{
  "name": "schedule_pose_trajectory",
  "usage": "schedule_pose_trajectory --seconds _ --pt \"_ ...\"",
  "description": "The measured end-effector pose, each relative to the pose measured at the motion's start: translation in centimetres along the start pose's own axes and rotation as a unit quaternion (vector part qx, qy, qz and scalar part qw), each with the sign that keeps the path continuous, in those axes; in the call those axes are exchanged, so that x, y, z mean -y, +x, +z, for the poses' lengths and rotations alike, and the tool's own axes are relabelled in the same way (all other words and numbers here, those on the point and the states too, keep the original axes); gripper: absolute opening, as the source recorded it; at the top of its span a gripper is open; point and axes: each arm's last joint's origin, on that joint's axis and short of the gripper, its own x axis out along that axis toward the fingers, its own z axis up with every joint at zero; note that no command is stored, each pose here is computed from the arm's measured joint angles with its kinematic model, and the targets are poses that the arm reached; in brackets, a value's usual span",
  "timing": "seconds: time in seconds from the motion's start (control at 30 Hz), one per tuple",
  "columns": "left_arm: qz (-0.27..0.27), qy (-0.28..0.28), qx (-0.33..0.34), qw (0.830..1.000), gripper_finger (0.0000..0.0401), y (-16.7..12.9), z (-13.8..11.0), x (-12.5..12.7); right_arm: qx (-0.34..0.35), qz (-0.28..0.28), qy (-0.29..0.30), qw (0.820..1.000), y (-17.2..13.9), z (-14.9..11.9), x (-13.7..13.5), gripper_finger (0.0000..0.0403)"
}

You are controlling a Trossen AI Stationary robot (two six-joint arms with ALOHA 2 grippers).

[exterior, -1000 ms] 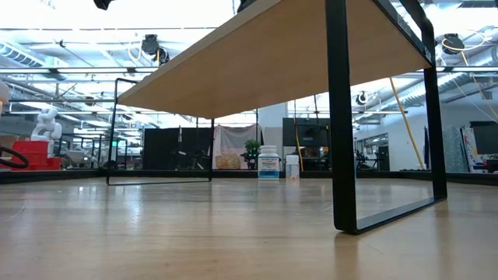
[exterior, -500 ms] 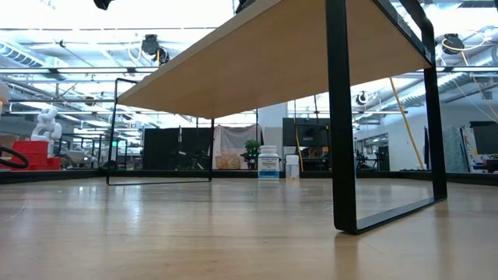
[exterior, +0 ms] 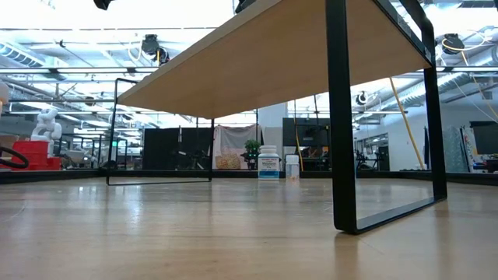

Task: Pick and place medicine bottles onto shelf by color
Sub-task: Put the top large orange pill bottle on the shelf

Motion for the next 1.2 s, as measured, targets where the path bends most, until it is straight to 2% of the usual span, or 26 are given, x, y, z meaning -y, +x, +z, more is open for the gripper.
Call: schedule_pose_trajectory --seconds 0.23,0.37,0.53,0.97,1.2 --pt "0.000 0.000 0.000 1.000 0.0230 -0.01 0.00 0.00 0.000 0.001 0.001 1.000 0.00 -0.01 -0.03 0.0231" --pt "0.000 0.000 0.000 1.000 0.0230 -0.01 0.00 0.00 0.010 0.028 0.002 1.000 0.00 0.21 -0.24 0.0231" --pt "0.000 0.000 0.000 1.000 0.0230 -0.01 0.01 0.00 0.016 0.031 0.000 0.999 -0.02 0.30 -0.51 0.0231" --pt "0.000 -0.002 0.002 1.000 0.0230 -0.01 0.05 0.00 0.022 0.028 -0.010 0.999 -0.02 0.41 -0.47 0.0231" --pt "0.000 -0.003 0.003 1.000 0.0230 -0.01 0.07 0.00 0.039 0.004 -0.020 0.999 -0.03 0.72 -0.34 0.0231"
